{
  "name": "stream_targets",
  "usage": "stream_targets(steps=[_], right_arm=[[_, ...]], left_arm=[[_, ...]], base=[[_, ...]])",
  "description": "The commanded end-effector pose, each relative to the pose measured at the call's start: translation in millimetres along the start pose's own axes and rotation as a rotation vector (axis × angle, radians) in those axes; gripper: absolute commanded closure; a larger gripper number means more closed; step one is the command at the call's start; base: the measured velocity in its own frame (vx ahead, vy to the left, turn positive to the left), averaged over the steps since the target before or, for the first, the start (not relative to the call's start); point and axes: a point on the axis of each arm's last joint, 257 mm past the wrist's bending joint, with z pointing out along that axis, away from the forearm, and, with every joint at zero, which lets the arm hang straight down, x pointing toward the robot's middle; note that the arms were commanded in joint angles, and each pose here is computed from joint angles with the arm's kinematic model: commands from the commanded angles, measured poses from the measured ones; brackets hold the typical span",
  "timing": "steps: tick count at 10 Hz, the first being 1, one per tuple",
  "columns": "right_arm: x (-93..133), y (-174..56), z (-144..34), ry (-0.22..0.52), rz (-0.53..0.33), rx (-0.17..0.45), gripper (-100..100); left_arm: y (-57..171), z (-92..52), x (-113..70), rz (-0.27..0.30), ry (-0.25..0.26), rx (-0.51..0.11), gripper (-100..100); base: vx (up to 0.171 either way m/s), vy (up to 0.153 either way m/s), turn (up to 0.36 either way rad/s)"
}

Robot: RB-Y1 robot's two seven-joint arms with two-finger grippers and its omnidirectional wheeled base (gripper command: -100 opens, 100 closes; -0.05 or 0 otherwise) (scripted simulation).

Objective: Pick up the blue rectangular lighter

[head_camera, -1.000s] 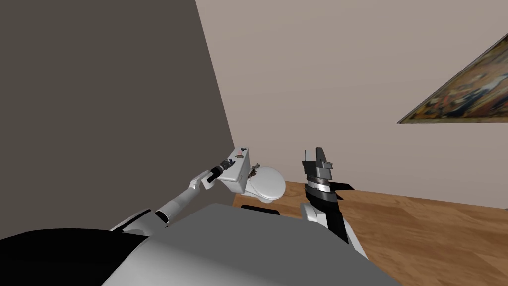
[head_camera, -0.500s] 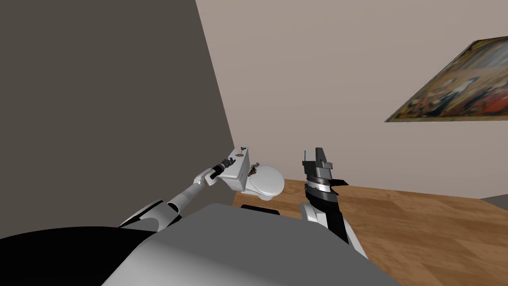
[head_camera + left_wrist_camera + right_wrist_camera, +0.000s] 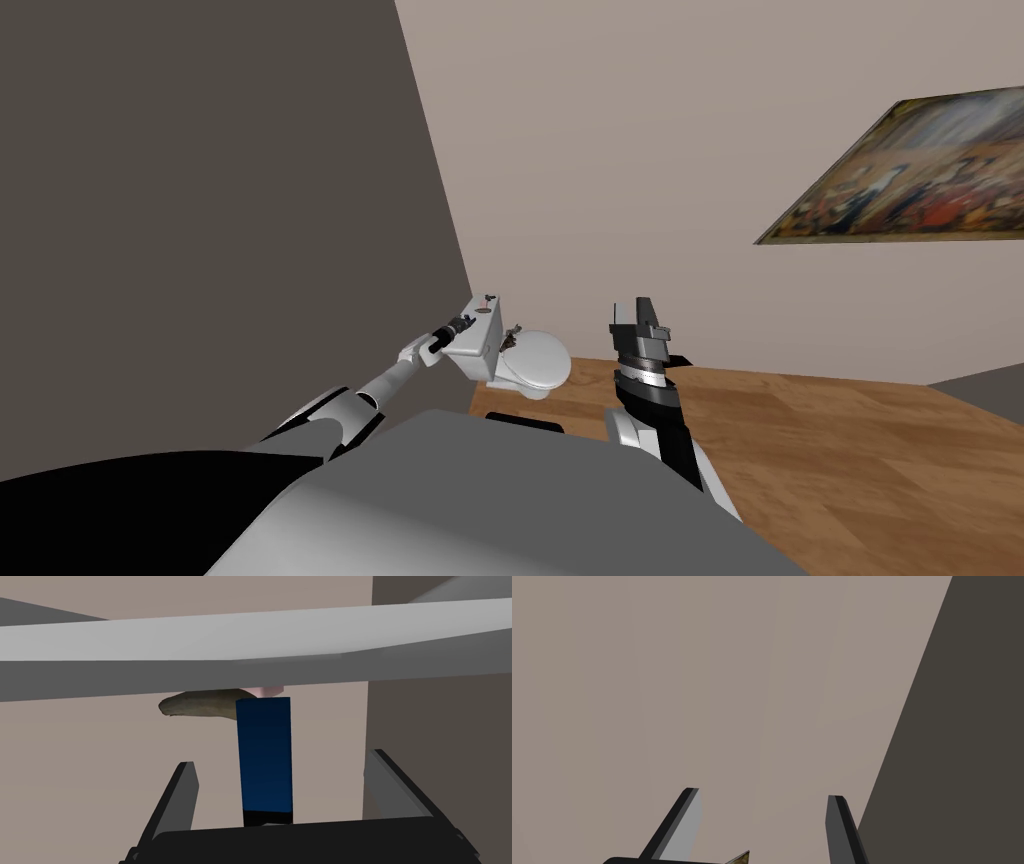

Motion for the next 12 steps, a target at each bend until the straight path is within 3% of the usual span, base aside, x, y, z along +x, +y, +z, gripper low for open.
stream_targets(steps=[1, 2, 4, 5, 7, 8, 10, 11, 12], right_arm=[[0.0, 0.0, 0.0, 0.000, 0.000, 0.000, 0], [0.0, 0.0, 0.0, 0.000, 0.000, 0.000, 0], [0.0, 0.0, 0.0, 0.000, 0.000, 0.000, 0], [0.0, 0.0, 0.0, 0.000, 0.000, 0.000, 0], [0.0, 0.0, 0.0, 0.000, 0.000, 0.000, 0], [0.0, 0.0, 0.0, 0.000, 0.000, 0.000, 0], [0.0, 0.0, 0.0, 0.000, 0.000, 0.000, 0], [0.0, 0.0, 0.0, 0.000, 0.000, 0.000, 0], [0.0, 0.0, 0.0, 0.000, 0.000, 0.000, 0]], left_arm=[[-8.8, 12.9, -9.1, -0.006, -0.014, 0.014, -100], [-5.6, 17.3, -15.6, -0.003, -0.019, 0.007, -100], [7.4, 14.4, -1.3, -0.006, 0.010, -0.019, -100], [-5.3, 27.4, -12.9, -0.011, -0.008, 0.000, -100], [8.0, 28.5, -7.1, -0.011, 0.012, -0.028, -100], [-6.7, 41.1, -19.7, -0.015, -0.007, -0.005, -100], [7.2, 41.7, -13.5, -0.016, 0.015, -0.034, -100], [-7.8, 53.4, -24.9, -0.019, -0.001, -0.012, -100], [-4.7, 57.4, -32.9, -0.017, -0.006, -0.019, -100]], base=[[-0.067, 0.011, -0.080], [-0.082, 0.014, -0.060], [-0.024, 0.006, 0.005], [-0.048, 0.009, -0.089], [-0.061, 0.009, -0.028], [-0.072, 0.007, -0.093], [-0.062, 0.017, -0.024], [-0.069, 0.017, -0.066], [-0.075, 0.015, -0.070]])
